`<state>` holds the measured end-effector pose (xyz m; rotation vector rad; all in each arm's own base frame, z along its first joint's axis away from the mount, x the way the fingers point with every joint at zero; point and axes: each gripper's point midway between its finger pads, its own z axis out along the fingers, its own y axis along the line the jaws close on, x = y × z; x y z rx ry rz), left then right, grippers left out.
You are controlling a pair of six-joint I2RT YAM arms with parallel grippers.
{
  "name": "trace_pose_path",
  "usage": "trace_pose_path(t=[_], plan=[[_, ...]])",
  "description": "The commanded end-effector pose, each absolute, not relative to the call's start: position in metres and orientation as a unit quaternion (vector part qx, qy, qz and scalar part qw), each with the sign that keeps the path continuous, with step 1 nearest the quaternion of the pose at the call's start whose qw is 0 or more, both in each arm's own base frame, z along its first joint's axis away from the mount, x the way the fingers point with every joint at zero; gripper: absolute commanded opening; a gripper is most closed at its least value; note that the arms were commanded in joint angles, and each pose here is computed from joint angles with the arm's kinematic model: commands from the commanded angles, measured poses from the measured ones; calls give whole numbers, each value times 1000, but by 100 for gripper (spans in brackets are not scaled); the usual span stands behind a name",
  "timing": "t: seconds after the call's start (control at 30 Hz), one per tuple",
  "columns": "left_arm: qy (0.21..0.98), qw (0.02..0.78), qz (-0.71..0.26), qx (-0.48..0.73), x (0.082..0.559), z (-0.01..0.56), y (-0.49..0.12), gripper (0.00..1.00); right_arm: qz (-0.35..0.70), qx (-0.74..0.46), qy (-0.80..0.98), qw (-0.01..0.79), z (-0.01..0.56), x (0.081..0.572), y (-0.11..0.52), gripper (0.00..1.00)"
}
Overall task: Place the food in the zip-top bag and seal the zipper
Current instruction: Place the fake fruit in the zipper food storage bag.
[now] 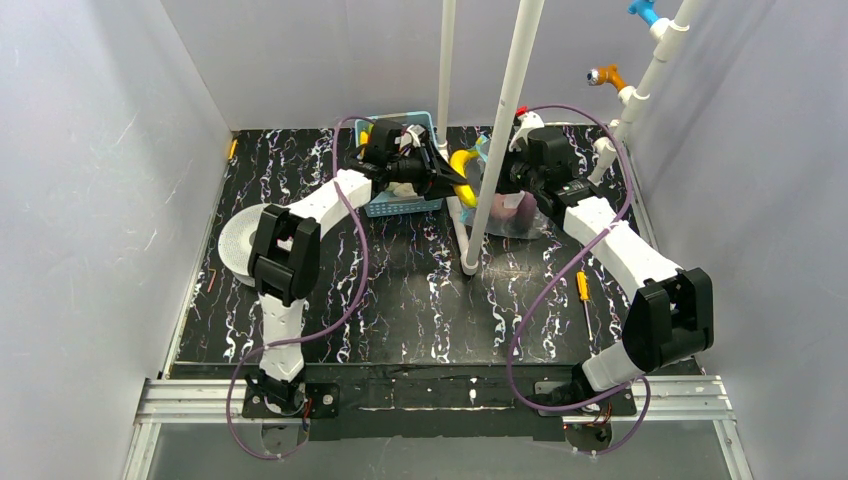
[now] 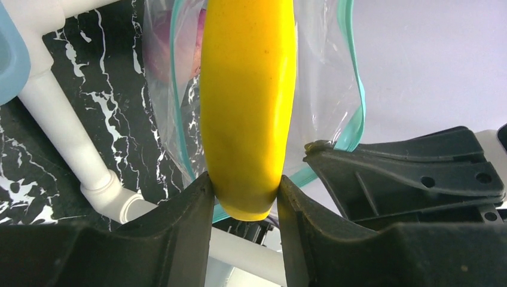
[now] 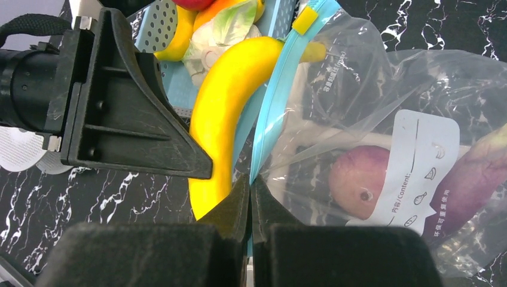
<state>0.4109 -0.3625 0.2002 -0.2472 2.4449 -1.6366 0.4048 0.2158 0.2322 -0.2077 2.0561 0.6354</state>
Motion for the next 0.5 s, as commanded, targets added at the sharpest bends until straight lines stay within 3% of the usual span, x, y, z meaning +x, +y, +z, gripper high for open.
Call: trace_pose_path(t=[0.0,0.2,0.47], plan=[[800,117,-583,-76,416,229,-371,0,273,-97,817,498,255,405,221,1],[773,208,-598,36,400,269,-369,0,272,-88,824,489,251,408,221,1],[798,192,-554,142,353,245,-373,0,285,-81,824,482,257,405,221,1]])
